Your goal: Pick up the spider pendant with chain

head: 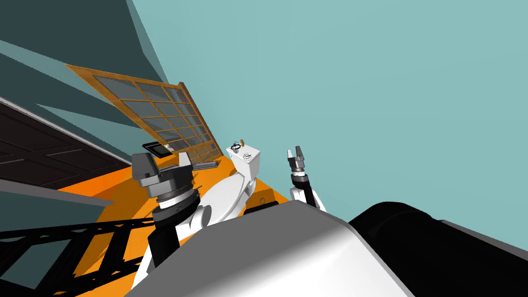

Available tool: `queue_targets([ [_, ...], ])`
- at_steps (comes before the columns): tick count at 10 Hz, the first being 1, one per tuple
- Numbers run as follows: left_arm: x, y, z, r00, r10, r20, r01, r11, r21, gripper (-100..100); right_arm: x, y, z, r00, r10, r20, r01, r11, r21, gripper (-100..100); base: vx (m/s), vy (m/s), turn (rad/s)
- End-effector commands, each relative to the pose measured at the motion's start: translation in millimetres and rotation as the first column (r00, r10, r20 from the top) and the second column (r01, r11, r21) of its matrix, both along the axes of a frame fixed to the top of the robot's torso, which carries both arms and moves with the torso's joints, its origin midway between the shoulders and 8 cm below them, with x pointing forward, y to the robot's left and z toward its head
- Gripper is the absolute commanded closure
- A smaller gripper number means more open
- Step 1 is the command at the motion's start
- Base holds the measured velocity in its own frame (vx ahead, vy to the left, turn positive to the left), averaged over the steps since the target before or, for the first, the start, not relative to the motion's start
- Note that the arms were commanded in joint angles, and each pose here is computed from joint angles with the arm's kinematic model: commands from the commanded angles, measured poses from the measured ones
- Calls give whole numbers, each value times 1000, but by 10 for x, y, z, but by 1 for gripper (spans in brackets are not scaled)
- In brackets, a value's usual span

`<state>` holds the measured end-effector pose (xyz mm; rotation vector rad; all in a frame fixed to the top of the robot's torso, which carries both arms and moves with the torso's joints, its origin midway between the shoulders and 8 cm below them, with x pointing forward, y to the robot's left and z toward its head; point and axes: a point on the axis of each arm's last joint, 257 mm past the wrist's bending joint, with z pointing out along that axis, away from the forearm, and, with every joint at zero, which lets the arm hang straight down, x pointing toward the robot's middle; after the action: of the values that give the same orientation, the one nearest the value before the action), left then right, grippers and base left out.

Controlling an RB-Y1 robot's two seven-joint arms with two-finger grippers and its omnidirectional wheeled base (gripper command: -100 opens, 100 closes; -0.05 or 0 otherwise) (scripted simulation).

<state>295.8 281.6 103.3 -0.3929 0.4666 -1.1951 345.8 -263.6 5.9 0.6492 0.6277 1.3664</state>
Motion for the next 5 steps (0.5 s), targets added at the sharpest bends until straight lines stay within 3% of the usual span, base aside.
queue_targets([
  [1,0,0,0,1000,0,0,0,1000,0,0,82,44,-116,999,0,-41,-3,998,-57,-100,-22,64,27],
  [5,0,0,0,1000,0,0,0,1000,0,0,341,111,-527,986,-37,-165,0,976,-220,-100,-66,145,28],
])
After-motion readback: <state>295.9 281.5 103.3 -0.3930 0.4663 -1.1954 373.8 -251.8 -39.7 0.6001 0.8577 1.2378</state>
